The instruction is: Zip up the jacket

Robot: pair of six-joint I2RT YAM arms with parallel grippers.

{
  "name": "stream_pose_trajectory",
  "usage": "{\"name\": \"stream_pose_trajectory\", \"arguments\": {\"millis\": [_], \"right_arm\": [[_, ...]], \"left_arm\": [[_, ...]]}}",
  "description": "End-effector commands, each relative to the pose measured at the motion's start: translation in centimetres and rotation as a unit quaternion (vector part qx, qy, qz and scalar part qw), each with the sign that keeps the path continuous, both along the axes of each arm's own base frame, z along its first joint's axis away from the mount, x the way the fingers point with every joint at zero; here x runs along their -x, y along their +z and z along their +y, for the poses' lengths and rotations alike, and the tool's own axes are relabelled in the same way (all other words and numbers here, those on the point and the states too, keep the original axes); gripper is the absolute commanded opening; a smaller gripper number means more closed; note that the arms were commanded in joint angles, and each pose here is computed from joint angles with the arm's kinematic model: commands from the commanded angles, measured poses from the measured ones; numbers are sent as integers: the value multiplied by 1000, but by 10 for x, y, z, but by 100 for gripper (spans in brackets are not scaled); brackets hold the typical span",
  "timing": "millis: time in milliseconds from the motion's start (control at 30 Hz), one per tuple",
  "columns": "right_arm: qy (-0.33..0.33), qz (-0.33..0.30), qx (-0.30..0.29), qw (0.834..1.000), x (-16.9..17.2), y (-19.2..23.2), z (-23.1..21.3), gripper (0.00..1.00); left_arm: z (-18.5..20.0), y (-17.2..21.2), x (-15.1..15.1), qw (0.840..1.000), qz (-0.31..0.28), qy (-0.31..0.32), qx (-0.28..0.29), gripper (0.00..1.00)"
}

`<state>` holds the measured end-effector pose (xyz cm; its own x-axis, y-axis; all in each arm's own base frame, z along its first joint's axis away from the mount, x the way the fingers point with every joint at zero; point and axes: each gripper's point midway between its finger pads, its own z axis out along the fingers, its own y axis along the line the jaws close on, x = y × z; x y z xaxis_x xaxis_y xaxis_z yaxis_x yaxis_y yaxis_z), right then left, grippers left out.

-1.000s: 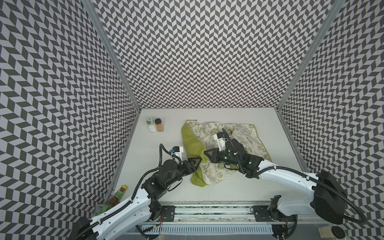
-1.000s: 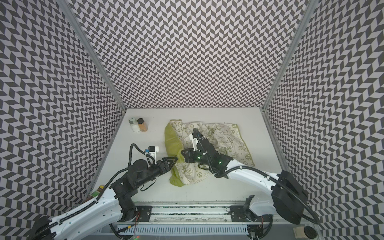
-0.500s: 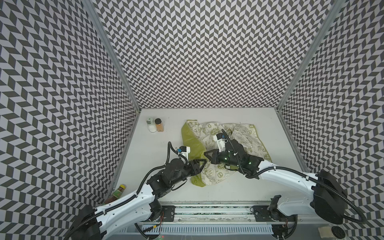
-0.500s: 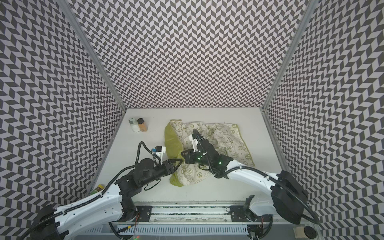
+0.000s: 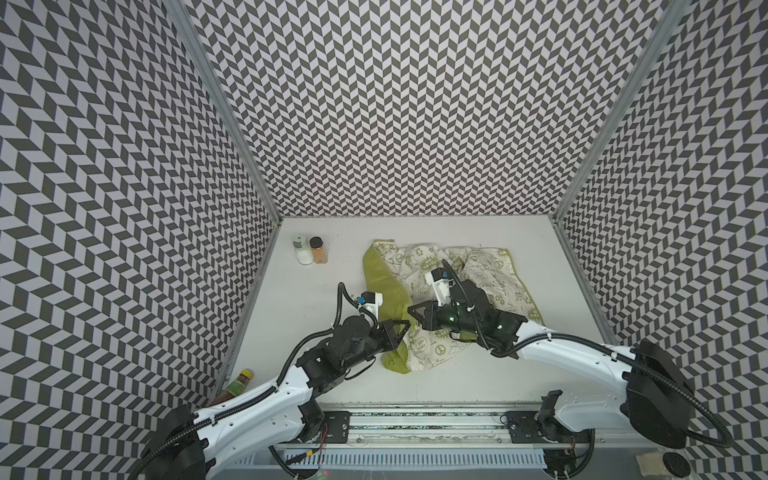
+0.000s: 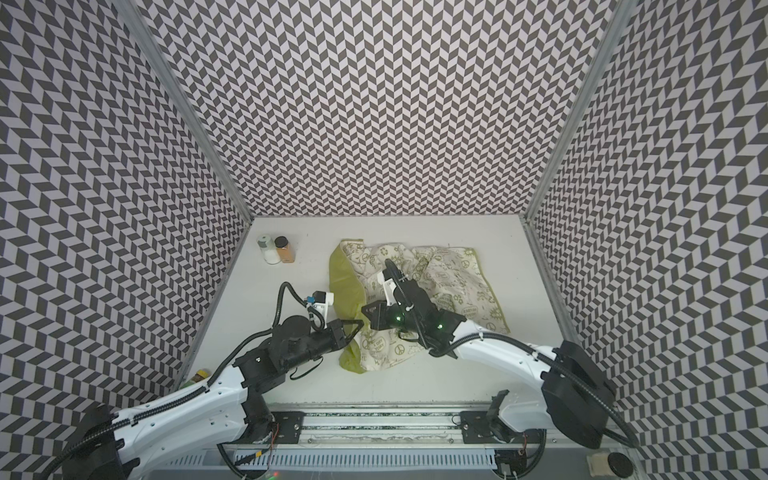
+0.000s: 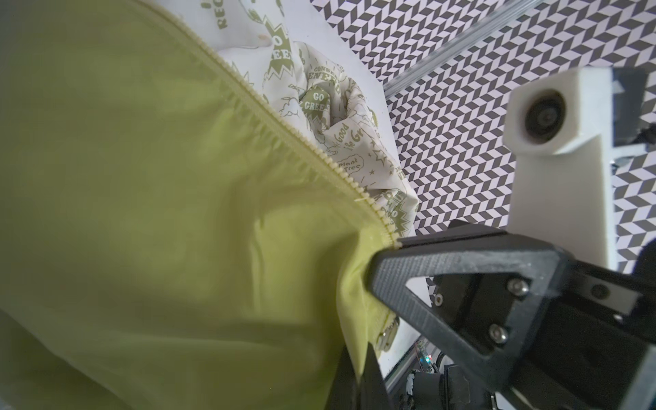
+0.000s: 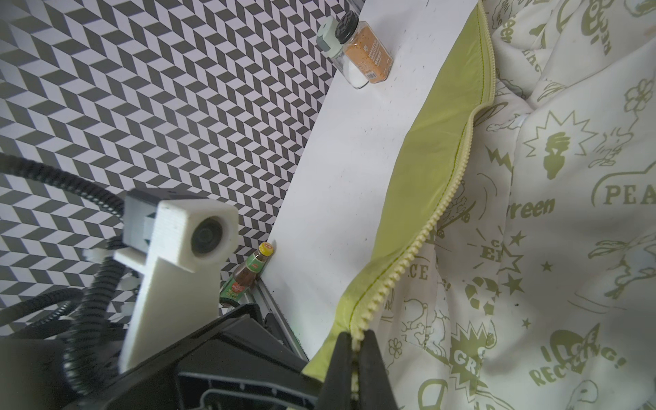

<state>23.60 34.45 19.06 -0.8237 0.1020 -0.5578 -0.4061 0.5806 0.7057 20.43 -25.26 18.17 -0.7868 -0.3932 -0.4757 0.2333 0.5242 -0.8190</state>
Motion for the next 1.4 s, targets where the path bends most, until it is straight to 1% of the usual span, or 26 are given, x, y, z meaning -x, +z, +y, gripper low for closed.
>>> {"name": "stream_pose_trajectory", "arguments": {"millis": [0, 100, 167, 233, 267, 367, 433, 533, 600, 667, 767, 833, 933, 1033, 1100, 1167, 1300, 1367], "right_arm": [[-12, -21, 16, 1000, -3, 8, -14, 19], [-27, -29, 48, 998, -6, 5, -36, 41], [-43, -33, 55, 997, -8, 6, -56, 45], [-34, -48, 25, 998, -4, 11, -64, 51], [-21, -62, -2, 998, 1, 17, -62, 54], [46, -73, -72, 994, 22, 30, -48, 58], [77, -68, -83, 991, 29, 28, -40, 59], [110, -46, -82, 989, 34, 18, -29, 58], [126, -37, -106, 986, 40, 19, -23, 55], [134, -35, -119, 983, 44, 21, -17, 55], [138, -29, -123, 982, 46, 18, -10, 52], [143, -20, -130, 981, 49, 17, -7, 49], [138, -15, -129, 982, 47, 12, -5, 49], [141, -12, -137, 980, 47, 13, -3, 48], [152, -3, -149, 977, 52, 15, 1, 46], [164, 0, -154, 974, 59, 17, 6, 45], [166, 1, -158, 973, 63, 19, 9, 39], [165, 2, -157, 974, 63, 17, 9, 38]], "left_arm": [[2, 13, -3, 999, -22, -13, 19, 0], [5, 8, -3, 998, -30, -47, 14, 0], [8, 3, -3, 997, -31, -69, 11, 0], [7, 5, 0, 995, -40, -92, 18, 0], [6, 7, 2, 993, -46, -104, 21, 0], [2, 14, 6, 989, -64, -130, 18, 0], [3, 16, 7, 988, -69, -136, 21, 0], [2, 22, 13, 984, -73, -157, 49, 0], [4, 19, 11, 985, -66, -152, 48, 0], [6, 17, 8, 986, -62, -147, 46, 0], [8, 18, 8, 985, -59, -149, 61, 0], [8, 15, 6, 986, -54, -145, 56, 0], [8, 16, 7, 986, -54, -146, 58, 0], [9, 20, 9, 985, -56, -144, 73, 0], [12, 16, 5, 988, -37, -128, 77, 0], [12, 17, 6, 987, -30, -127, 94, 0], [14, 17, 7, 986, -26, -124, 106, 0], [16, 17, 7, 987, -25, -120, 107, 0]]}}
